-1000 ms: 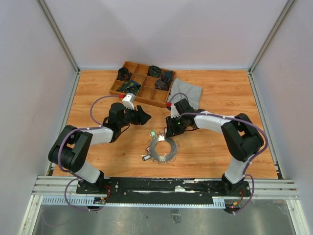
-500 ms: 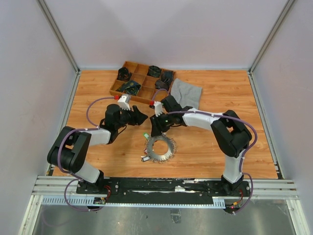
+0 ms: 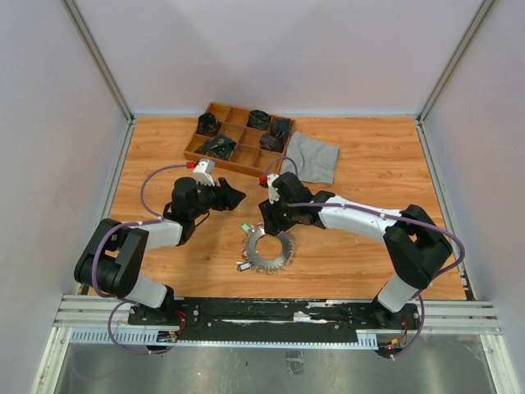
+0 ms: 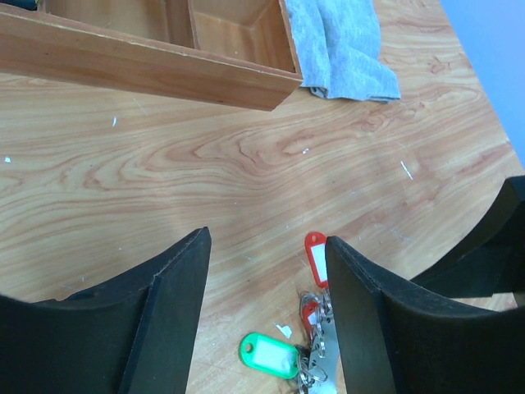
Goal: Put the keys on the keyring
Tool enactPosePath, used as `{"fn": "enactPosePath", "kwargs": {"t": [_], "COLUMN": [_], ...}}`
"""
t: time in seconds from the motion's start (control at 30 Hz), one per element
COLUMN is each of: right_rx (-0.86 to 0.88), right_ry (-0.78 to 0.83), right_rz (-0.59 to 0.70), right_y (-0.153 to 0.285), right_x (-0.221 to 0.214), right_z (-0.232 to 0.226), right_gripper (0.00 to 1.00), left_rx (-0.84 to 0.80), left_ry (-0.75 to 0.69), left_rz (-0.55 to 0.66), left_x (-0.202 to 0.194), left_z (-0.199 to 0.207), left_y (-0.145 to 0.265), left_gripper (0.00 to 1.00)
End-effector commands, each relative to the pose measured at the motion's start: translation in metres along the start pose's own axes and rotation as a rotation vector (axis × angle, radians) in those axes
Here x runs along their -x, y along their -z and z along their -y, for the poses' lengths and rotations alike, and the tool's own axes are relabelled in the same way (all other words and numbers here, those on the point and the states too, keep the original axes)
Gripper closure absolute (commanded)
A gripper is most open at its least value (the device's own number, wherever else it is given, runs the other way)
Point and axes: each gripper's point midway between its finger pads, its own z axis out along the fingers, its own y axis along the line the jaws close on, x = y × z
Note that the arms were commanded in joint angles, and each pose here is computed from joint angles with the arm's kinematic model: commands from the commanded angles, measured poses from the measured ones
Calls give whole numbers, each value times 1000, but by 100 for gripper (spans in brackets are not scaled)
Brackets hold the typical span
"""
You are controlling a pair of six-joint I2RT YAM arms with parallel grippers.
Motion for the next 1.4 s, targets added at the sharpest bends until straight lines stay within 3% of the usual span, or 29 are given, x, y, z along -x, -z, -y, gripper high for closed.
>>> {"fn": "enactPosePath", "kwargs": {"t": [0.0, 0.2, 0.5, 0.67, 0.93, 1.17, 1.37], "right_rx": [-203, -319, -352, -333, -323, -289, -352], "right_ry": [-198, -299, -317, -291, -130, -6, 143], "right_rz": [-41, -88, -161, -207, -315, -382, -462], "right_y": [3, 11, 6, 0, -3, -3, 10], "right_x": [-31, -57, -82, -91, -114, -132, -151], "right_z": [17, 33, 38, 37, 43, 43, 63], "right_gripper": [47, 31, 26, 29, 42, 42, 61], "left_rx": [-14, -10, -17, -16, -18, -16, -17], "left_ry": [-17, -20, -20, -20, -22, -20, -21], "left_rz": [55, 60, 60, 59, 57, 53, 50], "left_x": [14, 14, 13, 12, 12, 11, 10], "left_z": [4, 4, 5, 4, 4, 3, 3], "left_y": [5, 7, 7, 6, 6, 5, 5], "left_gripper": [36, 36, 35, 35, 35, 36, 36]}}
